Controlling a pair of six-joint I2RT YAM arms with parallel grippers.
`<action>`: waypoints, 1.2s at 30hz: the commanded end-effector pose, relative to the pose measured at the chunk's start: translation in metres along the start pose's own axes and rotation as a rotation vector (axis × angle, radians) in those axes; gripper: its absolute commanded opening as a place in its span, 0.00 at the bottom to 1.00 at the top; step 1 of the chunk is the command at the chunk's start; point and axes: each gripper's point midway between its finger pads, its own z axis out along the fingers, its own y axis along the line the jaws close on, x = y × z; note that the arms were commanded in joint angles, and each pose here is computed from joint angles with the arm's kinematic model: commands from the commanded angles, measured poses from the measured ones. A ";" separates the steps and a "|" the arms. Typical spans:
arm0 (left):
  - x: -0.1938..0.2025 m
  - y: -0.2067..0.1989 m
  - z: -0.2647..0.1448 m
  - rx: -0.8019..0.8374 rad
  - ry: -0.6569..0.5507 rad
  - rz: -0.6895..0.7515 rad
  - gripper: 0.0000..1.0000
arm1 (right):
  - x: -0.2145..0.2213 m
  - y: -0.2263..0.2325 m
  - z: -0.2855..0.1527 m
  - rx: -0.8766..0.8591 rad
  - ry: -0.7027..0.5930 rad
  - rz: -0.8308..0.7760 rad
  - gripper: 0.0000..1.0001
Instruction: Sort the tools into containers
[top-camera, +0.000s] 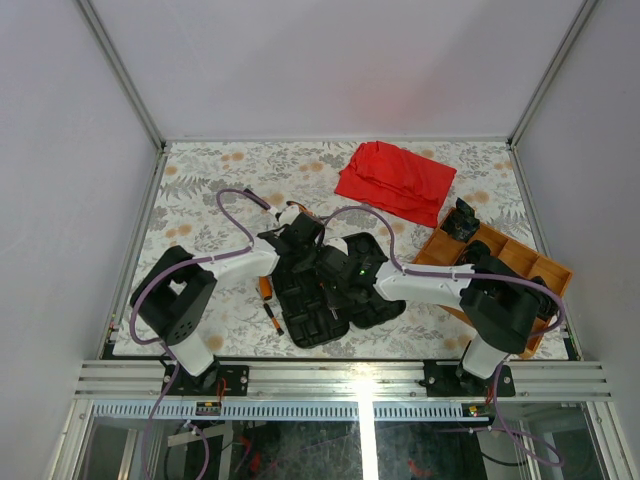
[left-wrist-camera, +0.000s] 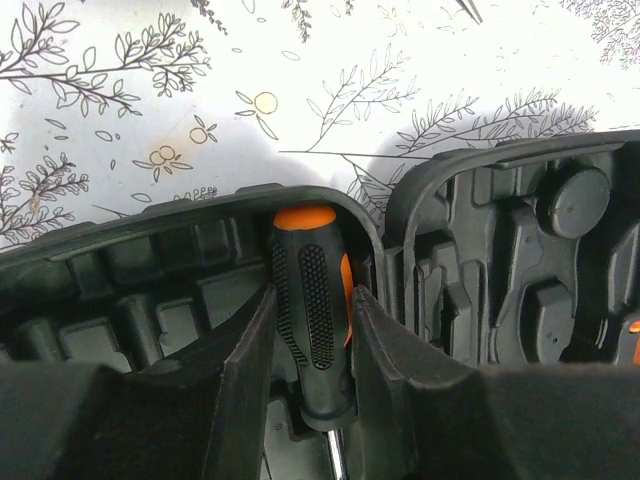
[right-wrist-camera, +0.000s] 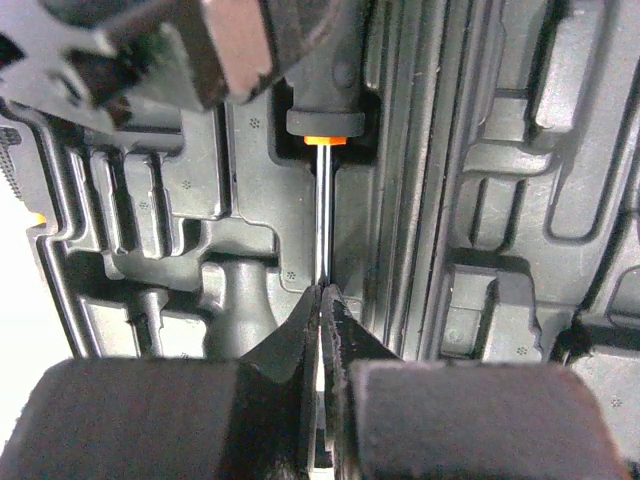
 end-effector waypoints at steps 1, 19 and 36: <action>0.043 0.041 0.022 -0.128 0.112 0.089 0.00 | 0.112 -0.070 0.040 0.231 0.344 -0.040 0.00; 0.066 0.046 0.034 -0.145 0.187 0.162 0.00 | 0.158 -0.115 0.061 0.450 0.490 -0.075 0.00; 0.055 0.070 0.021 -0.138 0.182 0.113 0.00 | 0.106 -0.127 0.013 0.490 0.352 -0.104 0.00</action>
